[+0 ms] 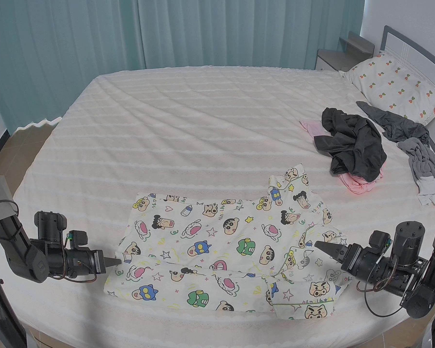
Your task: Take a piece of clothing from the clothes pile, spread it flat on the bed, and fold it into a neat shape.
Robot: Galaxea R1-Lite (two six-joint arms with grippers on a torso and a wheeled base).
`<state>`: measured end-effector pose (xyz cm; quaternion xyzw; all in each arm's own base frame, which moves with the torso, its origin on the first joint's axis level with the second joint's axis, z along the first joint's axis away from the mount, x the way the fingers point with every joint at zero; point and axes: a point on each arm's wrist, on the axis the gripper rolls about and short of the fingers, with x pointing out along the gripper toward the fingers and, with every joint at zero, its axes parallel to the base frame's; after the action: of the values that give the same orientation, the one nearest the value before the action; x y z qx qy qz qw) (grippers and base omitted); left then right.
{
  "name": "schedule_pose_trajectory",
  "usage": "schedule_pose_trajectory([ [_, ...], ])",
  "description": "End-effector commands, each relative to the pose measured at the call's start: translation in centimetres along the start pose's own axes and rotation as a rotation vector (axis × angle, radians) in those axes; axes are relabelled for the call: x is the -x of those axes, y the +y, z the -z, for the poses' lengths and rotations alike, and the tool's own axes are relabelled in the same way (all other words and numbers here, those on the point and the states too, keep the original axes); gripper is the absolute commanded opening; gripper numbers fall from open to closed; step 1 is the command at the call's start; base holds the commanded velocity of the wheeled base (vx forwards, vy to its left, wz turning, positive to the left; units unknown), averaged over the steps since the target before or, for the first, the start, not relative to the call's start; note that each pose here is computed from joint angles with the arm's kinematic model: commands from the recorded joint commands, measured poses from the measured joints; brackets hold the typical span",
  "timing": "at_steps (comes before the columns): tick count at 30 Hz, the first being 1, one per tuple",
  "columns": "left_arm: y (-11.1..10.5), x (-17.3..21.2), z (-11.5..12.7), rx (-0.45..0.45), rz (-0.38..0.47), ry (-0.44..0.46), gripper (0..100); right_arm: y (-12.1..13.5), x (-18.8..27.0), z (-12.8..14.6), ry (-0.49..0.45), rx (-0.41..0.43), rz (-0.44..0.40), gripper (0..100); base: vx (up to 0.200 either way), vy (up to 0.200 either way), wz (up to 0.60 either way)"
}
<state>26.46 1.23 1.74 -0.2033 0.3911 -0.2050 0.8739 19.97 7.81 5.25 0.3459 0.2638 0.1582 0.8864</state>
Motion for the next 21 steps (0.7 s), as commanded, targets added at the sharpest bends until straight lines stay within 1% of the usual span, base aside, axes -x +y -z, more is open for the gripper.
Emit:
schedule_pose_trajectory([
  [1,-0.4,0.7,-0.3,-0.009,0.001,-0.022,0,0.0,0.1,0.0,-0.004,0.001,-0.004,100,0.0,0.0,0.0],
  [5,-0.1,1.3,-0.3,0.004,-0.013,-0.032,0,0.0,0.1,0.0,-0.003,0.001,-0.003,100,0.0,0.0,0.0],
  [7,0.0,1.5,0.4,0.021,-0.017,-0.015,0,0.0,0.1,0.0,-0.002,0.001,-0.004,100,0.0,0.0,0.0],
  [13,-0.5,2.5,0.6,0.027,-0.014,-0.026,0,0.0,0.1,0.0,-0.003,0.001,-0.003,100,0.0,0.0,0.0],
  [17,-0.7,2.7,0.7,0.038,-0.015,-0.011,0,0.0,0.1,0.0,-0.003,0.001,-0.003,100,0.0,0.0,0.0],
  [21,-1.4,3.5,1.0,0.075,-0.022,0.039,0,0.0,0.1,0.1,-0.002,0.001,-0.002,100,0.0,0.0,0.0],
])
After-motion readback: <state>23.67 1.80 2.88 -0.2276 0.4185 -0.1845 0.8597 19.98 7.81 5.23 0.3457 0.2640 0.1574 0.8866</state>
